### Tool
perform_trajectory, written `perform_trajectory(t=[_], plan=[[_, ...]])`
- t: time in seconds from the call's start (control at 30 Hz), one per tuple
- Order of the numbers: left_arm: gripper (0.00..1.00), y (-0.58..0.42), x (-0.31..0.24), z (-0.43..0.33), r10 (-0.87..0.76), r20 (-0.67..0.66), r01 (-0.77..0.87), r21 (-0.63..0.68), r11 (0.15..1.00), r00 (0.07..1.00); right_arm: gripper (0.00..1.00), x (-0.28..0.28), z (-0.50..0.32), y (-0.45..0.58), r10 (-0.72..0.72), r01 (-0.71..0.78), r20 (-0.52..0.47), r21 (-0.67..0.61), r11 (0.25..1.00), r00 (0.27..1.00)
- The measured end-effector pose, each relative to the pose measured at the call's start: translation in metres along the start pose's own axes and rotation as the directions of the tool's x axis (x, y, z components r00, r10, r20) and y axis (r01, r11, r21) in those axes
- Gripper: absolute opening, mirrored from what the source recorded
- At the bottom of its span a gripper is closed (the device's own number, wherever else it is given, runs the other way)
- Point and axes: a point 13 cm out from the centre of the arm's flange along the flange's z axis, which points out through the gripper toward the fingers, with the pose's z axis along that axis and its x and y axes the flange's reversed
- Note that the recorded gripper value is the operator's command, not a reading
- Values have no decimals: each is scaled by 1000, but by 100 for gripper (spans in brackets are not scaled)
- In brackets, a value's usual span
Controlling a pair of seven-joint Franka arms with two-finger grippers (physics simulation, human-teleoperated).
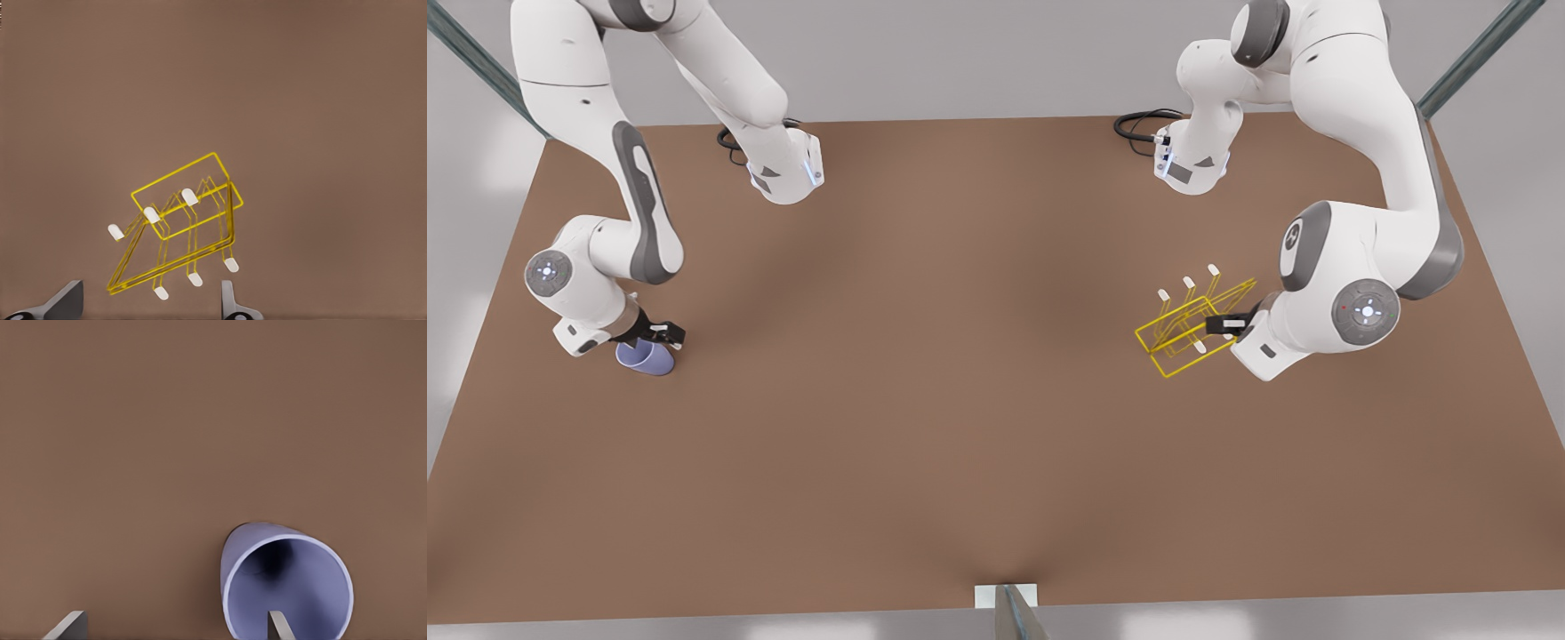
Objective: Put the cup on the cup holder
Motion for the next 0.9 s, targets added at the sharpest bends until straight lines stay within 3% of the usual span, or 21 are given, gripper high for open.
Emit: perform_trajectory(t=[0.9], plan=[[100, -2, -1, 1, -10, -1, 10, -2, 1000, 1000, 100, 8, 47, -12, -108, 107, -9, -45, 993, 994]])
